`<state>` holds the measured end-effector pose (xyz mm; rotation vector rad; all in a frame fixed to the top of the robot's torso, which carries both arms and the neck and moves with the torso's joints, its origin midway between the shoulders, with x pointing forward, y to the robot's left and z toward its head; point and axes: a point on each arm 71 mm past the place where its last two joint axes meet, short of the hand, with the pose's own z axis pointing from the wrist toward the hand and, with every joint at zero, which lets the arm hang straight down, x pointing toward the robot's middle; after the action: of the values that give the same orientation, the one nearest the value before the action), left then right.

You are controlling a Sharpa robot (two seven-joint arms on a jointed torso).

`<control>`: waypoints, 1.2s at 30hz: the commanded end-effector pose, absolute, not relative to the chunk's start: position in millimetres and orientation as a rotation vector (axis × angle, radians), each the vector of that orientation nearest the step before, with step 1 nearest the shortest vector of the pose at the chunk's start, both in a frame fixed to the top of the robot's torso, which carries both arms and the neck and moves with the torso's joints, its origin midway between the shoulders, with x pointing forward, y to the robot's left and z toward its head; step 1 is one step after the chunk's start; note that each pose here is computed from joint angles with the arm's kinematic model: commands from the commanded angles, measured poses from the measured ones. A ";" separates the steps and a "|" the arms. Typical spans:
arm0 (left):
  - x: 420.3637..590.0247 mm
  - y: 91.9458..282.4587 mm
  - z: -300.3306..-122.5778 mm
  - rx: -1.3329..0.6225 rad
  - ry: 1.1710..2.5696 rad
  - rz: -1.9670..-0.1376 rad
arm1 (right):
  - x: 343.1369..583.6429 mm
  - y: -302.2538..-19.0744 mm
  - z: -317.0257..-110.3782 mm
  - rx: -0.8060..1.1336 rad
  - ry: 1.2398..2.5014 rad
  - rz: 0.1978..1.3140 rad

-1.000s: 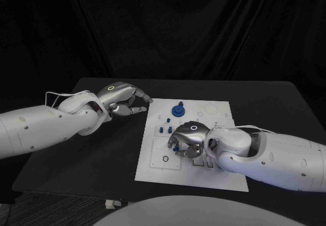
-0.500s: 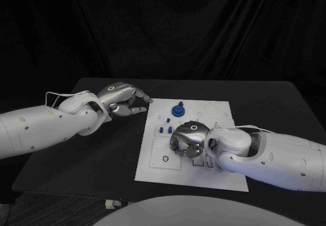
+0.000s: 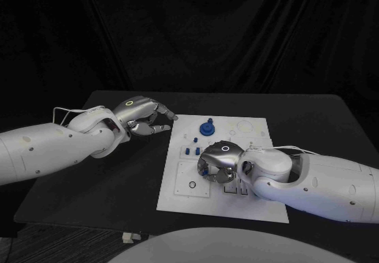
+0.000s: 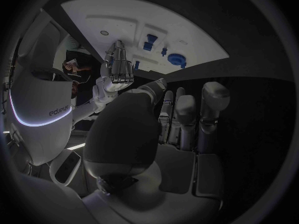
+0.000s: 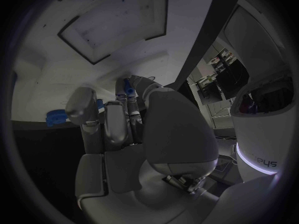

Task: Assemble the parts on the task board

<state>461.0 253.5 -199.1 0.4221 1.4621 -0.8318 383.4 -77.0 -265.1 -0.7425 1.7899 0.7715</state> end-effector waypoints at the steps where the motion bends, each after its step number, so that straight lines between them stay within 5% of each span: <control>1: 460.2 251.6 -199.6 0.426 1.463 -0.849 | 383.0 -77.9 -268.1 -0.748 1.804 0.753; 36: 459.5 252.0 -202.6 0.425 1.472 -0.850 | 383.3 -73.2 -270.5 -0.763 1.831 0.731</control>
<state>460.4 253.7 -202.4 0.4210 1.4729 -0.8331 384.2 -71.4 -265.4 -0.7518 1.7968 0.7650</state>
